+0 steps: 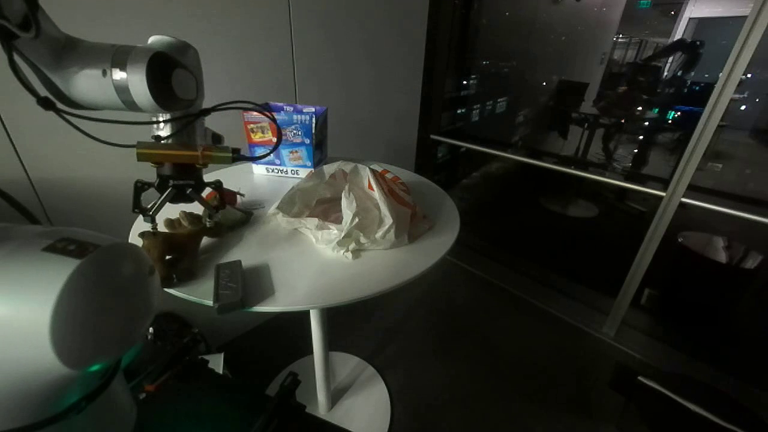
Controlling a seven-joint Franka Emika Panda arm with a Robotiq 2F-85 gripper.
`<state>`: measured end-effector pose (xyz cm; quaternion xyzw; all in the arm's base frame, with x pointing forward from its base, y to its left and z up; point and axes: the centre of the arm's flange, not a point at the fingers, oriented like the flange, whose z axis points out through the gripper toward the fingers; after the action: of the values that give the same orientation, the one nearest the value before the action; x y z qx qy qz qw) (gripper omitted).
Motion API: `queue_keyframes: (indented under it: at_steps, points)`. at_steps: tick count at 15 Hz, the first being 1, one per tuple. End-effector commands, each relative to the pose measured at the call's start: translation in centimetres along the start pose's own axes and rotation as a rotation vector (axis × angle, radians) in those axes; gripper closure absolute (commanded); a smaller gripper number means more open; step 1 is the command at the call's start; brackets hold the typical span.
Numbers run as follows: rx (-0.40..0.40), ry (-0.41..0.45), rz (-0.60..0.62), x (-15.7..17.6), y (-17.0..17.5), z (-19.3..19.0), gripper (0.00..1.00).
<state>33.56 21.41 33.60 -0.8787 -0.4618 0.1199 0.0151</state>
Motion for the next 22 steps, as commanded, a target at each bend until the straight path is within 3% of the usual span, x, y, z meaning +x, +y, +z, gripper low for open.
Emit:
queue_keyframes:
  at_steps: [1, 6, 11, 14, 20, 22]
  points:
    - [-0.005, -0.007, -0.024, 0.1, -0.6, 0.4, 0.0]
    - [0.006, -0.004, -0.055, 0.2, -1.4, 1.1, 0.0]
    - [0.027, 0.056, -0.11, 0.8, -5.3, -0.2, 0.0]
    - [0.033, 0.062, -0.151, 2.5, -7.2, 0.9, 0.0]
    - [-0.203, 0.164, -0.248, 5.3, -9.1, 3.1, 0.0]
    - [-0.239, 0.163, -0.264, 5.7, -9.3, 3.7, 0.0]
